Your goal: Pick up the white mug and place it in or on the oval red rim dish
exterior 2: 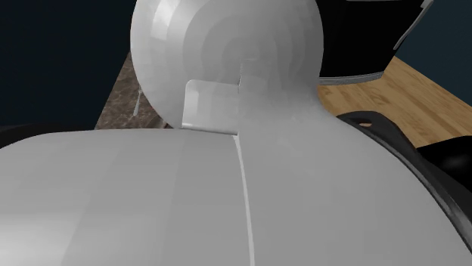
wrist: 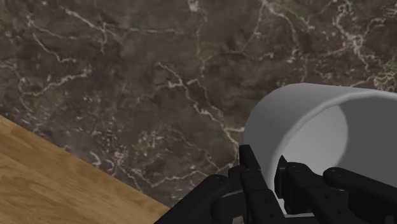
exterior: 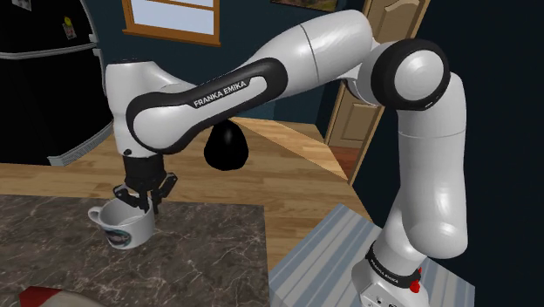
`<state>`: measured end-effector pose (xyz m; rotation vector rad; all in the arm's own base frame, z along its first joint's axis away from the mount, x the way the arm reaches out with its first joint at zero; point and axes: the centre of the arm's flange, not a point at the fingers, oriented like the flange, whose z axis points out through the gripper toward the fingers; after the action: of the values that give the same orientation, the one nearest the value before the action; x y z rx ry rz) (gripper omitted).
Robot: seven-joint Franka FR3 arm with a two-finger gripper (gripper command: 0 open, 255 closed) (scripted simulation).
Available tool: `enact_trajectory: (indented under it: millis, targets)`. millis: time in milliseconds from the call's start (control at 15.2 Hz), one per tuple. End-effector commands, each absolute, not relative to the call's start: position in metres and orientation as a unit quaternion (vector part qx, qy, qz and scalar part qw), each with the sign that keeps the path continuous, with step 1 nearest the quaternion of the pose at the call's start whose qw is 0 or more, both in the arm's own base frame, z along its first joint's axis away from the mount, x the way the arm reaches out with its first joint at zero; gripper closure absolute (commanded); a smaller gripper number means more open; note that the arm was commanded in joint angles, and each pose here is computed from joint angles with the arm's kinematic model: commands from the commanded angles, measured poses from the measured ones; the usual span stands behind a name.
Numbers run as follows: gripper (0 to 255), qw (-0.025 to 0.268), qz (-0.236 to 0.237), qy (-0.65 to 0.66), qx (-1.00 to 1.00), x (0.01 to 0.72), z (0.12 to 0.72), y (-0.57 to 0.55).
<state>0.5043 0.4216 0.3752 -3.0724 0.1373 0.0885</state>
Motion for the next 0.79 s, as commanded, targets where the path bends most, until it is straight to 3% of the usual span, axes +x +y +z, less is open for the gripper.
enact_trajectory:
  millis: [0,726]
  targets:
    - [255,0.032,0.029,0.045,-0.998,0.503,0.387,0.422]
    - [255,0.032,0.029,0.045,-0.998,0.503,0.445,0.422]
